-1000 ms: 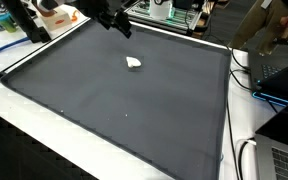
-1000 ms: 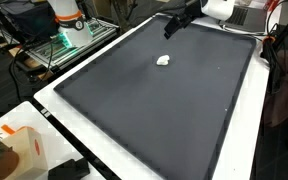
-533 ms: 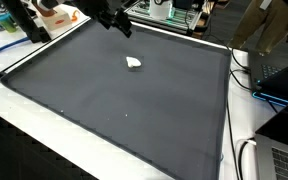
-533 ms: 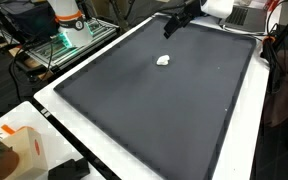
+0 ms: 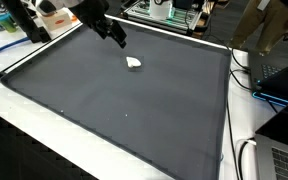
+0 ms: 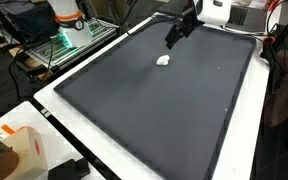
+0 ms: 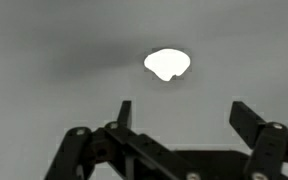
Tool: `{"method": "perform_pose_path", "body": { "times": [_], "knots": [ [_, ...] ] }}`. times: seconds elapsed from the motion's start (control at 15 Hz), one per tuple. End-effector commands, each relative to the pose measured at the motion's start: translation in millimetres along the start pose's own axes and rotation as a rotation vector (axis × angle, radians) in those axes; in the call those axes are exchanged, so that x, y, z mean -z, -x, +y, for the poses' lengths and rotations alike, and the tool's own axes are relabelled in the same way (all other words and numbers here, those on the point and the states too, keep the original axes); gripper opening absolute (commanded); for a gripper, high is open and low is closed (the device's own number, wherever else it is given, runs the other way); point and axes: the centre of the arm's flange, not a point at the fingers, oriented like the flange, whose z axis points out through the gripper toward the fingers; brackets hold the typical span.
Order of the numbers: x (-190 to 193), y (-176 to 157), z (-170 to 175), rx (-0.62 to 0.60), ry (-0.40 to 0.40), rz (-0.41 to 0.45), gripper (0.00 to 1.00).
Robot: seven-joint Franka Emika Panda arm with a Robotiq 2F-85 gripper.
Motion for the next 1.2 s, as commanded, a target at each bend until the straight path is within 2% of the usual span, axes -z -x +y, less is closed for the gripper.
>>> {"method": "perform_pose_path", "body": {
  "times": [0.0,0.2,0.6,0.67,0.73,0.93,1.13],
  "knots": [
    [-34,48,35,-0.006,0.001,0.085,1.0],
    [-44,73,43,-0.008,-0.044,0.122,1.0],
    [-57,130,41,0.044,-0.046,0.144,1.0],
    [-46,88,36,0.031,-0.02,0.119,1.0],
    [-47,95,35,0.034,-0.019,0.119,1.0],
    [-43,92,34,0.035,-0.02,0.129,1.0],
    [-49,96,23,0.043,-0.039,0.22,1.0]
  ]
}}
